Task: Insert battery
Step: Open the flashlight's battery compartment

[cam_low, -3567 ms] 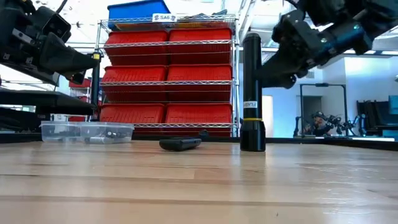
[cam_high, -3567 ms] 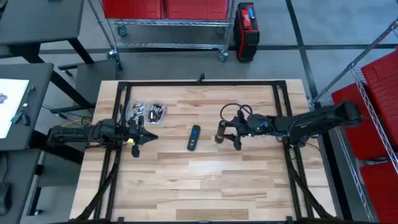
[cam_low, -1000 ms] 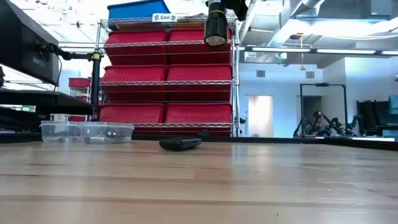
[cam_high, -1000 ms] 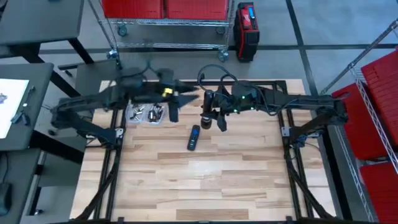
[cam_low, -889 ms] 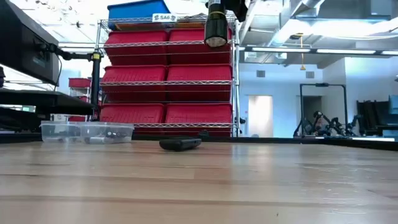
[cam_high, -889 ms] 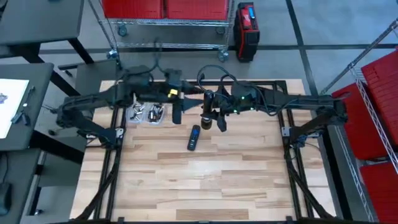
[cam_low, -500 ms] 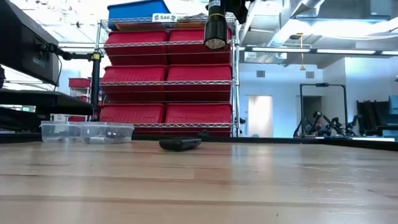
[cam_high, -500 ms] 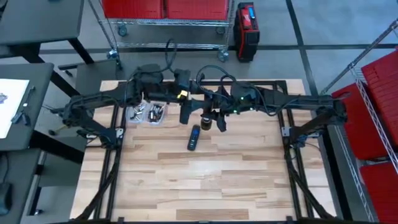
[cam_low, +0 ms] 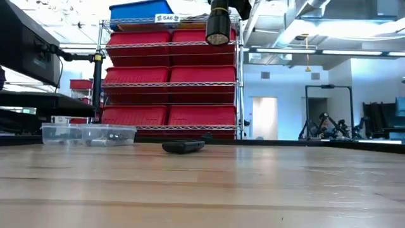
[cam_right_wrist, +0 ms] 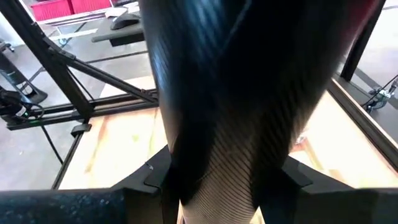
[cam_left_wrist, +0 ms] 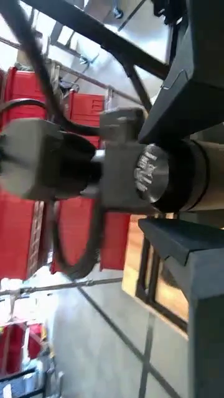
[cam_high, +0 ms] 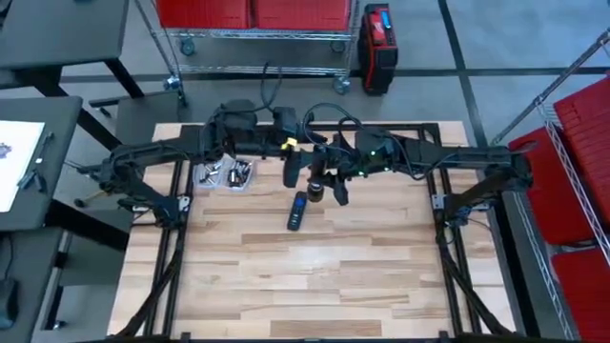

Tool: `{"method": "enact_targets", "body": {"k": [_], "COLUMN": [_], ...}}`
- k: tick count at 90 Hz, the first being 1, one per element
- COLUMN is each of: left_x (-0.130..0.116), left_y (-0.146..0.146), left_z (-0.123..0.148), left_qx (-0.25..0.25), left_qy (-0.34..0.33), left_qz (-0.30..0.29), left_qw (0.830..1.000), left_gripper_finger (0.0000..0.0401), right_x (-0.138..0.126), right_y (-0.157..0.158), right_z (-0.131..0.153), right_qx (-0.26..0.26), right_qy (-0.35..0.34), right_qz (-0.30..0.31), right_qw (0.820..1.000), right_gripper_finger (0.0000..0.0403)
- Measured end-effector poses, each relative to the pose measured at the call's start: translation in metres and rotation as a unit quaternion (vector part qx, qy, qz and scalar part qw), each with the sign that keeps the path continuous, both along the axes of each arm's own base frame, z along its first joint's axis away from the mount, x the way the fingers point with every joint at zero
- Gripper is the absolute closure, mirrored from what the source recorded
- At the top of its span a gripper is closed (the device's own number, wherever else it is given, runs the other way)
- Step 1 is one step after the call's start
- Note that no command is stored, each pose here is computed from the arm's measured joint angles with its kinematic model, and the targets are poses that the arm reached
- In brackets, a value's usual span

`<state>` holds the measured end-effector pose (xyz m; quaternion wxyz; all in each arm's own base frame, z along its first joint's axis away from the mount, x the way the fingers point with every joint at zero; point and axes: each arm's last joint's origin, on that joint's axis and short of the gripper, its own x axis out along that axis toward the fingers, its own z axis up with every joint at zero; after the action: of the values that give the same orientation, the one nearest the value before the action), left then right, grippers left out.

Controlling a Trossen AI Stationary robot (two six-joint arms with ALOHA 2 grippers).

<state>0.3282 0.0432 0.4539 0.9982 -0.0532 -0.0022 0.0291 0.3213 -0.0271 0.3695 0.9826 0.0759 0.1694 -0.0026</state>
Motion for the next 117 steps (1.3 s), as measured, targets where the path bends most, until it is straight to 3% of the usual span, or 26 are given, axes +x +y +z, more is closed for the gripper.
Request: {"method": "enact_targets", "body": {"k": [45, 63, 78, 98, 117], "left_x": [0.0012, 0.0009, 0.0007, 0.0008, 0.0009], "left_y": [0.0, -0.0001, -0.0001, -0.0001, -0.0001], "left_z": [0.005, 0.0036, 0.0008, 0.0009, 0.0008], "left_qx": [-0.001, -0.001, -0.006, -0.009, -0.009], "left_qy": [-0.03, -0.02, -0.003, -0.005, -0.005], "left_qz": [-0.001, -0.002, -0.002, -0.001, -0.002], "left_qw": [1.0, 1.0, 1.0, 1.0, 1.0], "left_gripper_finger": [0.0231, 0.0269, 0.0269, 0.0212, 0.0208], "right_x": [-0.0005, -0.0003, -0.0003, -0.0003, -0.0003], "right_y": [0.0002, 0.0, 0.0, 0.0, 0.0], "right_z": [-0.0007, -0.0011, -0.0025, -0.0008, -0.0007], "right_qx": [0.001, 0.002, 0.003, 0.0, 0.0], "right_qy": [0.005, 0.007, 0.011, 0.004, 0.004], "right_qz": [0.0, -0.001, -0.001, 0.0, 0.0], "right_qw": [1.0, 1.0, 1.0, 1.0, 1.0], "right_gripper_finger": [0.0262, 0.0262, 0.0262, 0.0262, 0.0262]}}
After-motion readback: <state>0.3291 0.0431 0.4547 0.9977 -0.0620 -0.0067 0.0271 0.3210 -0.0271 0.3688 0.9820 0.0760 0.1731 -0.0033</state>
